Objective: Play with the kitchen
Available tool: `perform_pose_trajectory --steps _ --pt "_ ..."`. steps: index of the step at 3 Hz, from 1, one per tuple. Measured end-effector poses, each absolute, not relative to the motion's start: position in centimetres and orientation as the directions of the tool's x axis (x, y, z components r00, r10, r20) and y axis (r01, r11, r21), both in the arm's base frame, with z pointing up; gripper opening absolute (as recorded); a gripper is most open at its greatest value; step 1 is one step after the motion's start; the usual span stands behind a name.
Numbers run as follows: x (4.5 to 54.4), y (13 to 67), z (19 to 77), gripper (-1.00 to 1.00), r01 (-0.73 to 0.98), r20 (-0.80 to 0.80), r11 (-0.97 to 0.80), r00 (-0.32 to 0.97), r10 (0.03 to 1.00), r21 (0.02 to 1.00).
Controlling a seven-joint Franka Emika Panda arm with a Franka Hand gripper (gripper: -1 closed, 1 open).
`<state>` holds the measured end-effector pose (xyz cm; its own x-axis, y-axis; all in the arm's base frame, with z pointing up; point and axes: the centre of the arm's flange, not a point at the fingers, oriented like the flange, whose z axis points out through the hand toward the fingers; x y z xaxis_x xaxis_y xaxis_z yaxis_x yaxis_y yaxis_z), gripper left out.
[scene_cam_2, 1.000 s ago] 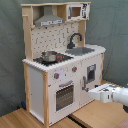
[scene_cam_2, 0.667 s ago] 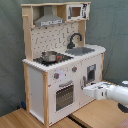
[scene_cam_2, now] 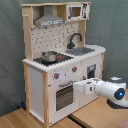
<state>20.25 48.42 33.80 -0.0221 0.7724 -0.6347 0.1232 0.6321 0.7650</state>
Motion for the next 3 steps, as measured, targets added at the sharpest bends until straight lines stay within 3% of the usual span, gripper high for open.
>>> perform_pose_trajectory --steps 3 --pt "26.7 49.8 34.2 1.00 0.058 -0.699 0.702 -0.067 0.712 0.710"
